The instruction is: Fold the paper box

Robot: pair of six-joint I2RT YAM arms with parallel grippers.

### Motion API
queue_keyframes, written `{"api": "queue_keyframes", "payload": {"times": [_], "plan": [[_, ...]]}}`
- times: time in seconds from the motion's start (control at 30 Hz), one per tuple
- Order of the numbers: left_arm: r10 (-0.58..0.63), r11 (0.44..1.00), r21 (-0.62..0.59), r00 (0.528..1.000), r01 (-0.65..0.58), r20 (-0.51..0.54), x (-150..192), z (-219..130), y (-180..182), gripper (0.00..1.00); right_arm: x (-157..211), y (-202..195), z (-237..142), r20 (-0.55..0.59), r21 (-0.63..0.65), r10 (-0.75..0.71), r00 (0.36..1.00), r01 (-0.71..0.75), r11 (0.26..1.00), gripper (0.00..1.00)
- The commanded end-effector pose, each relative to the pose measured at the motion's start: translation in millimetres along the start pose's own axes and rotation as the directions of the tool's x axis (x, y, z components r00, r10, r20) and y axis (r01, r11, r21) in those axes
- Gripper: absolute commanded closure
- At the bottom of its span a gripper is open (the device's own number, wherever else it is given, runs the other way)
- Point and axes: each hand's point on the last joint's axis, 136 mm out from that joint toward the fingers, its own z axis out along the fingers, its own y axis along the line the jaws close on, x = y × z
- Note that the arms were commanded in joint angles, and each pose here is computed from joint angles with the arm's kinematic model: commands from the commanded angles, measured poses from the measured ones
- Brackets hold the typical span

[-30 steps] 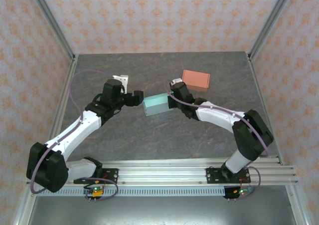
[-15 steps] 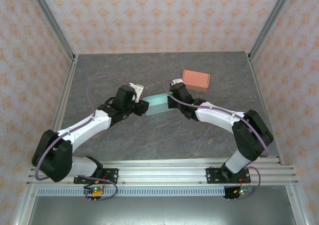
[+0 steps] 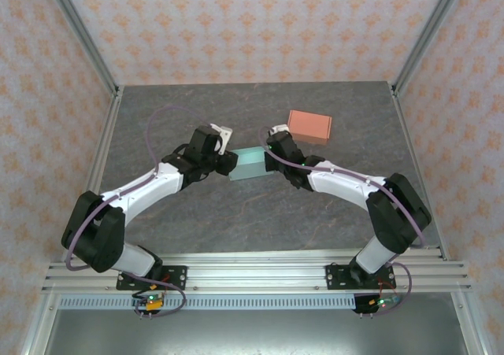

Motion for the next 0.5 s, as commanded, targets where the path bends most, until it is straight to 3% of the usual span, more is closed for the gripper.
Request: {"api": "queue_keyframes", "payload": {"times": [0.0, 0.1, 0.2, 0.47], "plan": [[0.011, 1.0, -0.011, 0.999, -0.01, 0.03, -15.6, -6.6, -0.5, 0.65, 28.6, 6.2, 4.5, -0.105, 0.0, -0.046, 0.993, 0.046, 0.999, 1.0], [0.008, 1.0, -0.01, 1.0, -0.008, 0.017, -13.1, -4.2, 0.0, 0.75, 28.6, 5.6, 4.3, -0.107, 0.003, -0.047, 0.993, 0.048, 0.999, 1.0], [-0.006, 1.0, 0.01, 1.0, 0.006, 0.01, -12.5, -2.4, -3.6, 0.96, 29.3, 4.1, 3.9, -0.108, 0.01, -0.045, 0.993, 0.047, 0.999, 1.0], [-0.151, 0.988, 0.034, 0.988, 0.151, -0.016, -11.4, 3.0, -8.6, 0.98, 27.7, 6.4, 3.4, -0.104, 0.013, -0.049, 0.993, 0.05, 0.999, 1.0]]}}
